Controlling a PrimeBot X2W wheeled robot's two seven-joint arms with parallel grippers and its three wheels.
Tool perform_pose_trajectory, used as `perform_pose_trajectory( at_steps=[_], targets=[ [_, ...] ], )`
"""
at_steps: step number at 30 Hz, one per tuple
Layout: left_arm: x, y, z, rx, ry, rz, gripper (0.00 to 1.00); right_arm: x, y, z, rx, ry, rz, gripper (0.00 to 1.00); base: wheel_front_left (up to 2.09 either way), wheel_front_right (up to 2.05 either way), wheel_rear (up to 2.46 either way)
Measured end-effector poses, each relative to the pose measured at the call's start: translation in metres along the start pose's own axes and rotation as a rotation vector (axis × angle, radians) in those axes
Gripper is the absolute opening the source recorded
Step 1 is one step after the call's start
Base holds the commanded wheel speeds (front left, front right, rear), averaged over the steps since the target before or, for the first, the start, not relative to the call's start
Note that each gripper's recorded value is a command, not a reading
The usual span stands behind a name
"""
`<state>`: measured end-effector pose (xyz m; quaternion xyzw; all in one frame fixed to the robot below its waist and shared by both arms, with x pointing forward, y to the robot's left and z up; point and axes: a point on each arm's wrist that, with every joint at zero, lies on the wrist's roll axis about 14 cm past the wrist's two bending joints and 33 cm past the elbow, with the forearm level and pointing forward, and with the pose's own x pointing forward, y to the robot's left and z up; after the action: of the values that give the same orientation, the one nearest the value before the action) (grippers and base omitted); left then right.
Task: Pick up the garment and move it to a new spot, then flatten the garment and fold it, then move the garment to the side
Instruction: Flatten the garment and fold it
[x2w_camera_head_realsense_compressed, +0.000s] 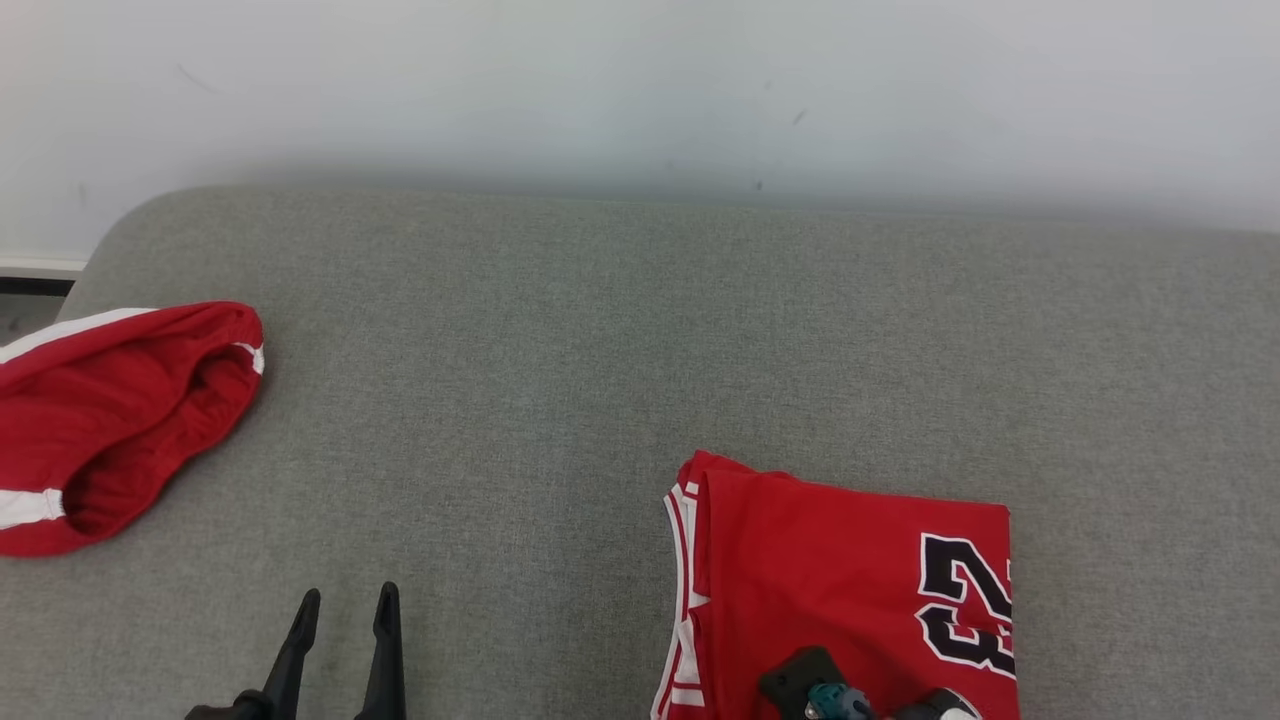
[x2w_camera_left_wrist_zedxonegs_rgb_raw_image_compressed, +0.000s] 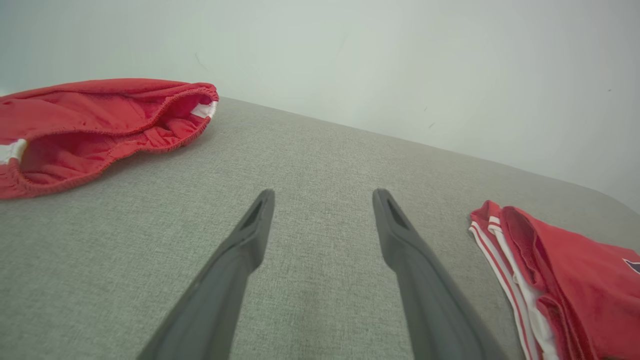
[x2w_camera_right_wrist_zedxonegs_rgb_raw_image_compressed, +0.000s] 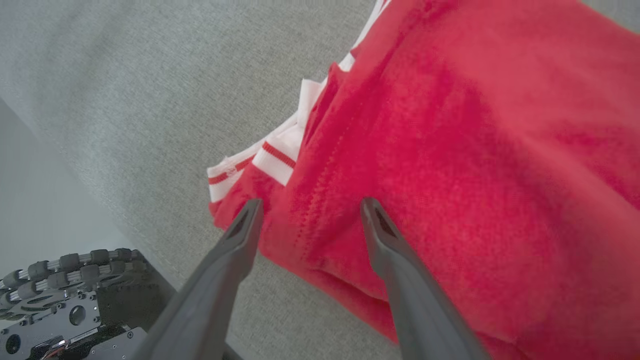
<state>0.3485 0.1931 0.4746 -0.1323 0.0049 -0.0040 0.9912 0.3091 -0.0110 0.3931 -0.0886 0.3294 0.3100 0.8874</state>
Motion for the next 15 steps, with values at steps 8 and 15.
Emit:
perform_pose_trajectory(
  at_steps=[8,15],
  targets=[
    [0.001,0.005,0.001,0.003,-0.002,0.014,1.0,0.015,0.0,-0.004,-0.04,0.009,0.014,0.0,0.0,0.0,0.0],
    [0.0,0.007,0.002,0.002,-0.005,0.021,1.0,0.024,0.009,-0.001,-0.026,-0.026,0.058,0.0,0.0,0.0,0.0]
  ],
)
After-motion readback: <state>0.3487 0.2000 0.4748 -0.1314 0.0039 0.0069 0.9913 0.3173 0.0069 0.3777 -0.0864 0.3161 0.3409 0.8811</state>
